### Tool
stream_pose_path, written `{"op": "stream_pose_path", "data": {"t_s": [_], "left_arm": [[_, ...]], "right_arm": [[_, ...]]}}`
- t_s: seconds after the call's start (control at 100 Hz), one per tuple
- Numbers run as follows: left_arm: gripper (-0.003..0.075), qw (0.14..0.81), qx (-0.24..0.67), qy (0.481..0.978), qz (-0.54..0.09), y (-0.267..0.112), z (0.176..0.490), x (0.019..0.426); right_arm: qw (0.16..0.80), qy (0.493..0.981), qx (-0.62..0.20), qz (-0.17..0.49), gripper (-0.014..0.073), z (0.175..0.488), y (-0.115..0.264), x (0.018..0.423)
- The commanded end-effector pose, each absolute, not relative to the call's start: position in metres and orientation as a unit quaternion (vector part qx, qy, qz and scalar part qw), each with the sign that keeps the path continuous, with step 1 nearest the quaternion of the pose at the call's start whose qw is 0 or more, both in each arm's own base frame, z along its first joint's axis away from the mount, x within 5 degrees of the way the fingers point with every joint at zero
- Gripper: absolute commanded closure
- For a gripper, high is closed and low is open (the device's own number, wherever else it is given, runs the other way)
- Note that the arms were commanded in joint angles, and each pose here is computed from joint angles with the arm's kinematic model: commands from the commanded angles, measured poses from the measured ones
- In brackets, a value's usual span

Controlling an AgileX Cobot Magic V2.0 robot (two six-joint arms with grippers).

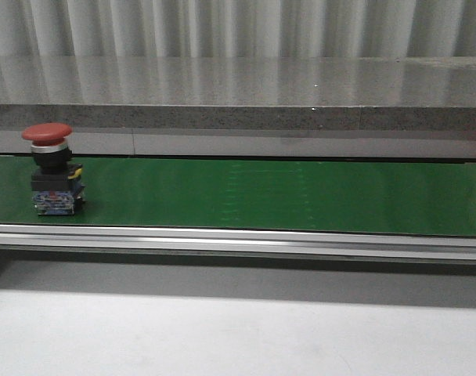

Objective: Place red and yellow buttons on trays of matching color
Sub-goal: 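Grasp another yellow button from the pile with the left gripper, then set the yellow button on the belt and release with the left gripper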

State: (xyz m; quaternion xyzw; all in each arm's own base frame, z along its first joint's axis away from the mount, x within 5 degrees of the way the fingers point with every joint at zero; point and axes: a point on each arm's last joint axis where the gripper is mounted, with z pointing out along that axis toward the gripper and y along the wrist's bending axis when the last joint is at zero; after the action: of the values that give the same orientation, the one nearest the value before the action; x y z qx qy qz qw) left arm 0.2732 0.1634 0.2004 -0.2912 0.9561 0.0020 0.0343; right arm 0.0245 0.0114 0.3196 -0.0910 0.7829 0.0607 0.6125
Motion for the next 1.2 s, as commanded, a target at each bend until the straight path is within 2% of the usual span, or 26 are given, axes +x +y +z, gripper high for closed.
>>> {"op": "stream_pose_path", "data": {"t_s": [0.0,0.08,0.25,0.39,0.64,0.86,0.98,1.19], "left_arm": [[0.0190,0.068,-0.298,0.952,0.007,0.166,0.212,0.278],[0.0268,0.077,-0.298,0.951,0.009,0.168,0.211,0.280],[0.0543,0.088,-0.297,0.951,0.013,0.169,0.211,0.281],[0.0666,0.113,-0.282,0.952,0.021,0.168,0.223,0.280],[0.0682,0.187,-0.270,0.944,0.032,0.155,0.273,0.264],[0.0682,0.255,-0.210,0.944,0.032,0.113,0.313,0.259],[0.0682,0.272,-0.164,0.948,0.018,0.085,0.323,0.262],[0.0681,0.261,-0.080,0.962,-0.009,0.037,0.318,0.276]], "right_arm": [[0.642,0.759,-0.088,0.059,0.0654,0.332,0.011,0.026],[0.642,0.759,-0.088,0.059,0.0654,0.332,0.011,0.026],[0.642,0.759,-0.088,0.059,0.0654,0.332,0.011,0.026],[0.642,0.759,-0.088,0.059,0.0654,0.332,0.011,0.026],[0.642,0.759,-0.088,0.059,0.0654,0.332,0.011,0.026],[0.642,0.759,-0.088,0.059,0.0654,0.332,0.011,0.026],[0.642,0.759,-0.088,0.059,0.0654,0.332,0.011,0.026],[0.642,0.759,-0.088,0.059,0.0654,0.332,0.011,0.026]]}}
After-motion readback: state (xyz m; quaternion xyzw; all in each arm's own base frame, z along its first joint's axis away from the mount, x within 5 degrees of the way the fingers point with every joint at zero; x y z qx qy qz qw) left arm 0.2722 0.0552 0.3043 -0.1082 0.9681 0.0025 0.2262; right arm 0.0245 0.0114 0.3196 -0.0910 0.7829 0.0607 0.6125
